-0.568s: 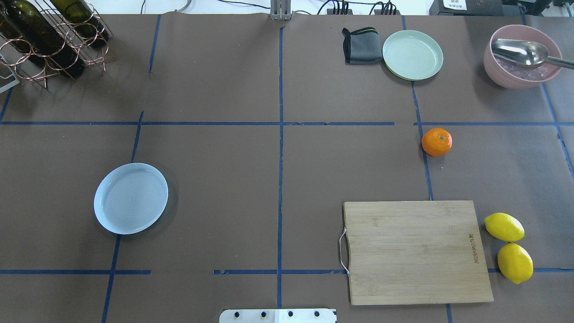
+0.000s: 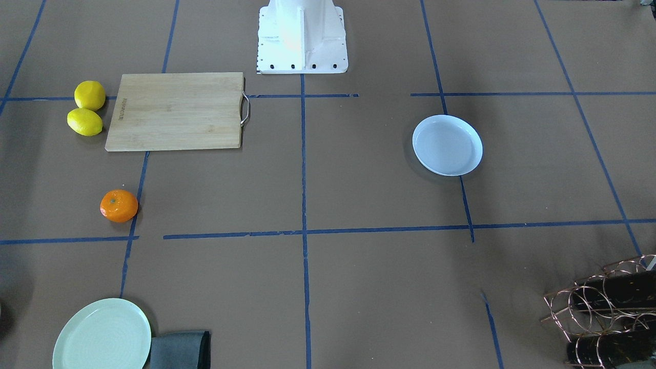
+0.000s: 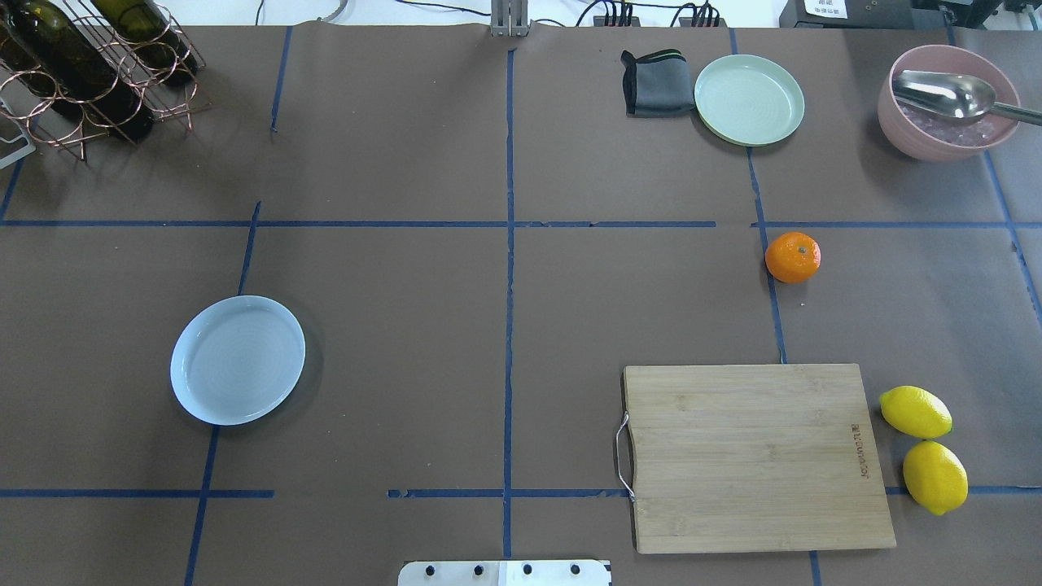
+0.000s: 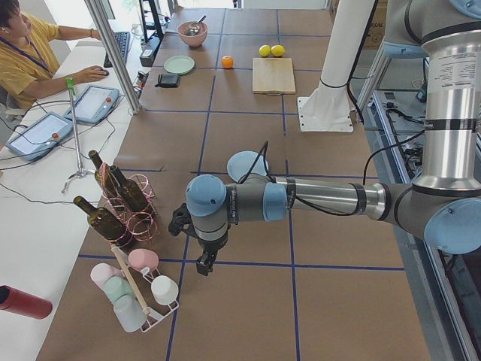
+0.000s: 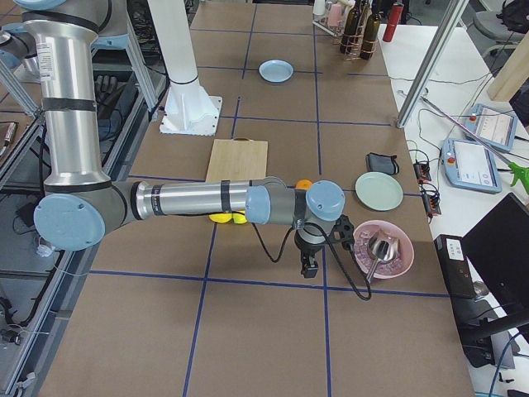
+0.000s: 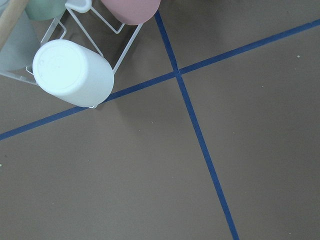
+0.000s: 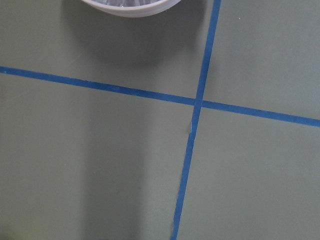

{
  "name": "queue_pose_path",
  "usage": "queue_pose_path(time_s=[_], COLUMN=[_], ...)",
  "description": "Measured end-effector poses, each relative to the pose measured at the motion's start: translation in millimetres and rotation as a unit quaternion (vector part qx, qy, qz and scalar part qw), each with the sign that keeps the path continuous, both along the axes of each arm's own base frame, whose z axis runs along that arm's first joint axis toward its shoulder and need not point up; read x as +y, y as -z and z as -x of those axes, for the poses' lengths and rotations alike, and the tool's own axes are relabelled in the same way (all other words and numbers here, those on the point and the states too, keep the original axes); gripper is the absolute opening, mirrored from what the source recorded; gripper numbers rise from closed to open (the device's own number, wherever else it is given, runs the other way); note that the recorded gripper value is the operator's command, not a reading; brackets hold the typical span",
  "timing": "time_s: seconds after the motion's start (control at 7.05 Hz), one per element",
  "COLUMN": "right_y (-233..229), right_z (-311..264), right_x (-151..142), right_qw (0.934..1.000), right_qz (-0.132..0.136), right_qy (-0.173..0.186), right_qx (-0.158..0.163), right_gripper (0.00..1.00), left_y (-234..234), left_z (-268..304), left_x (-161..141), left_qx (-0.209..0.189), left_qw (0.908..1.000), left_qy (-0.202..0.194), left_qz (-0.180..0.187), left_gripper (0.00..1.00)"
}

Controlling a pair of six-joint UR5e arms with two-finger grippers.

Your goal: Pick orange to plate

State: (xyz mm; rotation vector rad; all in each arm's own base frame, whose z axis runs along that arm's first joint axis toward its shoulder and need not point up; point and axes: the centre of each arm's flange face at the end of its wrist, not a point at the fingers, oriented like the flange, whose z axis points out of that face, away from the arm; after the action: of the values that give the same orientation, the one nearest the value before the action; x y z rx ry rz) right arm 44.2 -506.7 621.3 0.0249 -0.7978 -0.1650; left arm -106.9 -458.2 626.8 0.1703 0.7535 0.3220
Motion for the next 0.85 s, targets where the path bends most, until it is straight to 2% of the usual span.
queue_pose_path(time_s=[0.57, 0.71, 0.85], right_y=[2.3, 2.0, 1.2], right_z=[1.5, 1.8, 3.1], right_x=[0.1, 1.0, 2.0], right_qw=[0.9999, 0.9997, 0.9994], right_qz=[-0.01, -0.02, -0.033], right_qy=[0.0, 0.001, 0.004], right_qx=[-0.011, -0.012, -0.013], right_gripper=[1.0, 1.0, 1.0], left_y=[18.5, 21.9, 29.4], left_z=[-0.7, -5.1, -27.0], left_x=[1.9, 0.0, -6.3], left_qx=[-0.002, 0.015, 0.048], left_qw=[0.9997, 0.9992, 0.9981], left_qy=[0.007, 0.009, 0.004], left_qz=[-0.023, -0.036, -0.039], left_gripper=[1.0, 1.0, 1.0])
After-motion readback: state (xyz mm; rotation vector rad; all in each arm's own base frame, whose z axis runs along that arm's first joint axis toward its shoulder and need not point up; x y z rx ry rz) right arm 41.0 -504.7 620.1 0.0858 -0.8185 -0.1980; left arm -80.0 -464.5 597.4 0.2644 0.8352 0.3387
